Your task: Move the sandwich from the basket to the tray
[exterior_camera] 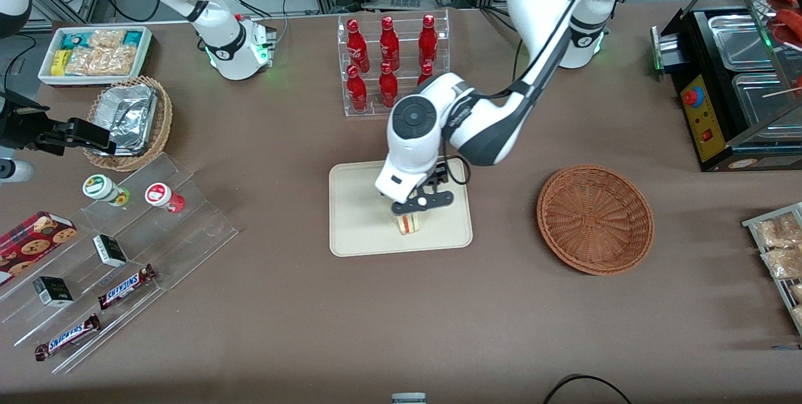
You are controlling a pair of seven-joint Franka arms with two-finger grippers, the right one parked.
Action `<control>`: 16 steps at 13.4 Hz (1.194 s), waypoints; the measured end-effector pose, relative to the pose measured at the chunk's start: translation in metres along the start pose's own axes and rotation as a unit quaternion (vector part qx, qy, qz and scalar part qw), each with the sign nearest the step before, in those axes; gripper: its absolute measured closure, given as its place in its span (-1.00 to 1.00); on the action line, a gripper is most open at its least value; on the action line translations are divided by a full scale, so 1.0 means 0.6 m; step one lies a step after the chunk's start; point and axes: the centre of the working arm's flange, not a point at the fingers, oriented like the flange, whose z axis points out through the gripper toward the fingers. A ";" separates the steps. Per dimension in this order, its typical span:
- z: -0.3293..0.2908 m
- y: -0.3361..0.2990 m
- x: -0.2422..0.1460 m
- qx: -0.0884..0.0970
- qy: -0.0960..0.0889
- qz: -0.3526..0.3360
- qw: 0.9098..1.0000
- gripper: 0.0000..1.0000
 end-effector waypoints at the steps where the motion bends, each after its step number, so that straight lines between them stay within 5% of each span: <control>1: -0.016 -0.020 0.021 0.001 0.001 -0.012 1.000 -1.00; 7: -0.081 -0.189 0.142 -0.001 0.001 -0.007 1.000 -1.00; 16: -0.192 -0.472 0.219 0.034 -0.066 0.092 0.993 -1.00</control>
